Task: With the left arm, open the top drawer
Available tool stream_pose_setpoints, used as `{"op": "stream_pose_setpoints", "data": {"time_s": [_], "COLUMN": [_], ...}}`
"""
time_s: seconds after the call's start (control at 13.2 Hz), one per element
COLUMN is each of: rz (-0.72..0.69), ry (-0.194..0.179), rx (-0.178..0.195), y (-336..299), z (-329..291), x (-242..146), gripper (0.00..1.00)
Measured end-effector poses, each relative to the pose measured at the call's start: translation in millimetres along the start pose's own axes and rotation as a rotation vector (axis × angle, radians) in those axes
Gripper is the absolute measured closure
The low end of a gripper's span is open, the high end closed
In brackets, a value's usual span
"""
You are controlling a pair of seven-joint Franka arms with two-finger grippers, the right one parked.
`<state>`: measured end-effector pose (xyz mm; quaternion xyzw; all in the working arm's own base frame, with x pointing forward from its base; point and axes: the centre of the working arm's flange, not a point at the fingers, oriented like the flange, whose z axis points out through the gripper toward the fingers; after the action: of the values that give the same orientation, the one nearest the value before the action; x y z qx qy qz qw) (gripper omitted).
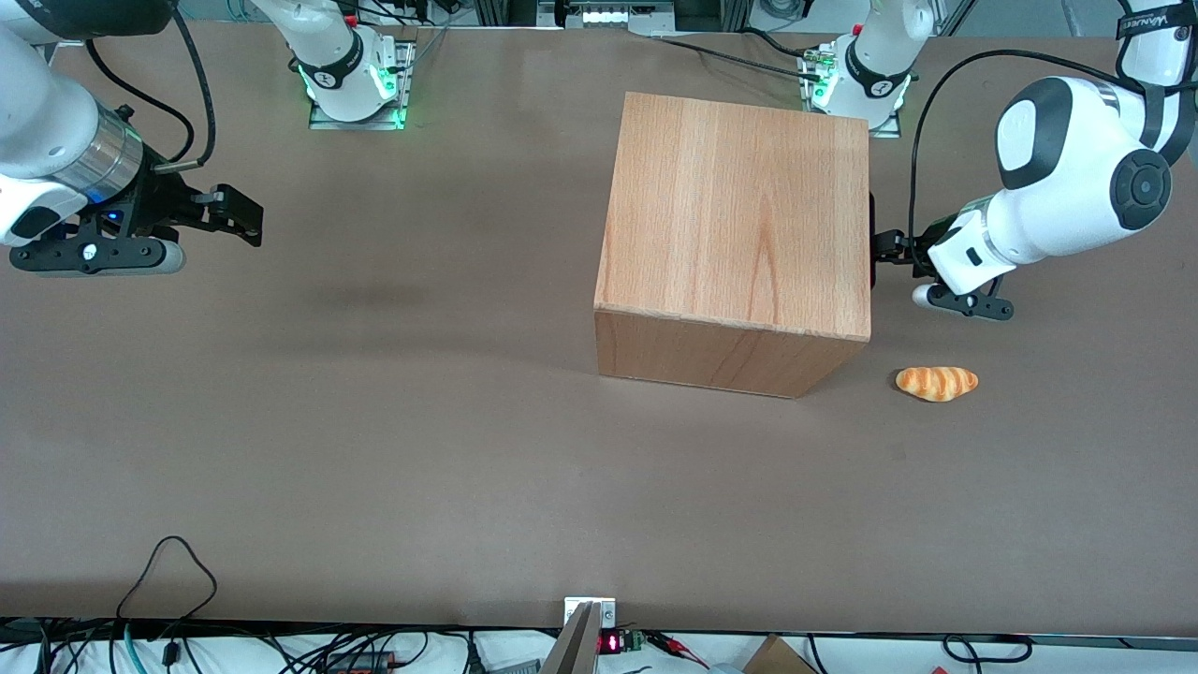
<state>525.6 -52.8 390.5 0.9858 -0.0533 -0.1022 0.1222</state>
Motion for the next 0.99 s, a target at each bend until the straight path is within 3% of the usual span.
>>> {"op": "stream_pose_setpoints", "data": {"time_s": [0.68,0.99], "rz": [-0.068,-0.09], "ry": [0.026,0.034], "rx": [-0.007,0.017], "y": [-58.8,-80.2], "z": [-14.2,-19.6], "x": [-5.5,-8.7], "gripper": [0.0,0.0]}}
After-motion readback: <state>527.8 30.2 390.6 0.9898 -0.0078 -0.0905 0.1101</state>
